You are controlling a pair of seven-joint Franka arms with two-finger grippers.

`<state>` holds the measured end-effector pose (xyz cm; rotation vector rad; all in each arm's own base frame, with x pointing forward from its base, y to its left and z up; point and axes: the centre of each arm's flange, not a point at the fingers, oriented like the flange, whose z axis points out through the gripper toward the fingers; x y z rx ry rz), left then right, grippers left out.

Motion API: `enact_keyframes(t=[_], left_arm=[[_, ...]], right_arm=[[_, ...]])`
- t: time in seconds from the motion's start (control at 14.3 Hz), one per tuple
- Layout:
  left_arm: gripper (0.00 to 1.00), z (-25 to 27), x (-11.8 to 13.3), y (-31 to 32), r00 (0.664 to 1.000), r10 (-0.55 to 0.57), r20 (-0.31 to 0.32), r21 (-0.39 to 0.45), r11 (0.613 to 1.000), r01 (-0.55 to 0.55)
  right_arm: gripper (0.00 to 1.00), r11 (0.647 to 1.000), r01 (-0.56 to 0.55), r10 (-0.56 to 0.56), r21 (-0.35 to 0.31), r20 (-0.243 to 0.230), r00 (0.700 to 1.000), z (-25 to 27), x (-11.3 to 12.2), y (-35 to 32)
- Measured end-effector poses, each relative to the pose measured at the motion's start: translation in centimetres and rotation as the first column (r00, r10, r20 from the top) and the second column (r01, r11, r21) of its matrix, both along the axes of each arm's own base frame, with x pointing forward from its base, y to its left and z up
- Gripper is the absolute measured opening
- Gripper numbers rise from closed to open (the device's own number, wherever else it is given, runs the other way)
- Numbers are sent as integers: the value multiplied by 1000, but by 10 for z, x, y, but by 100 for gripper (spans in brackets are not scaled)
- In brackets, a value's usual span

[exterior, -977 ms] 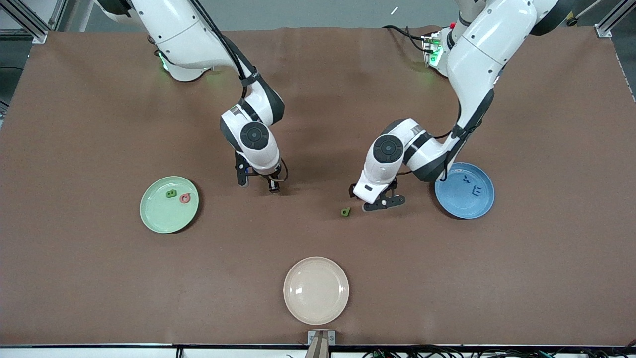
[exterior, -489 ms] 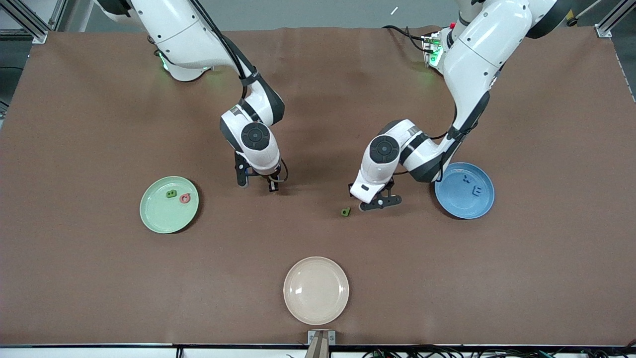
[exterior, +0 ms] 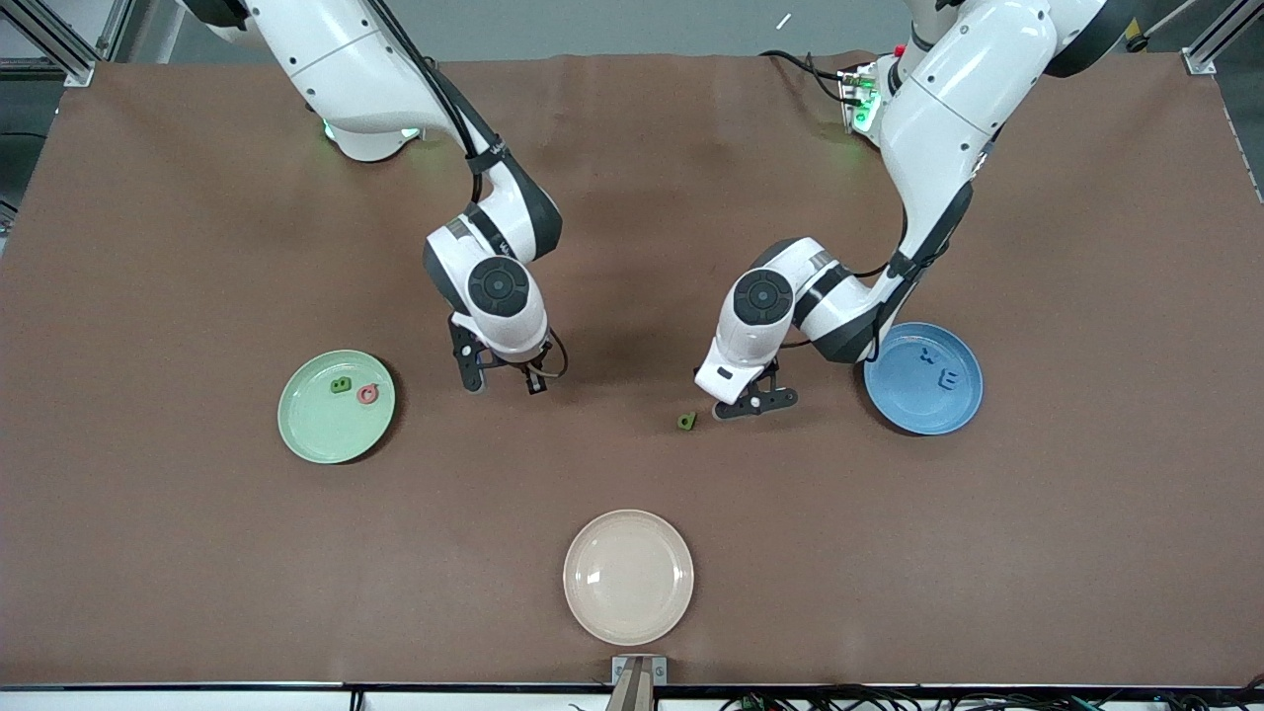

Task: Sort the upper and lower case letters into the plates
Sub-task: 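Grasp the blue G with the right gripper while the left gripper grasps the u, then place the G on the green plate while the left gripper drops the u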

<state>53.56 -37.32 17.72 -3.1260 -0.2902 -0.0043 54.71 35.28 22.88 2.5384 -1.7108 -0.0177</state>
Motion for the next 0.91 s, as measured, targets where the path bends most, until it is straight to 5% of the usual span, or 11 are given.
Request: enact_keyframes(t=[0.49, 0.91], left_arm=[[27, 20, 29, 39, 999, 49, 22, 16, 999, -49], [27, 68, 43, 126, 999, -11, 34, 83, 997, 8]], right_arm=[[35, 943, -332, 333, 32, -42, 942, 6, 48, -95], [35, 798, -589, 602, 128, -97, 793, 7, 72, -190]])
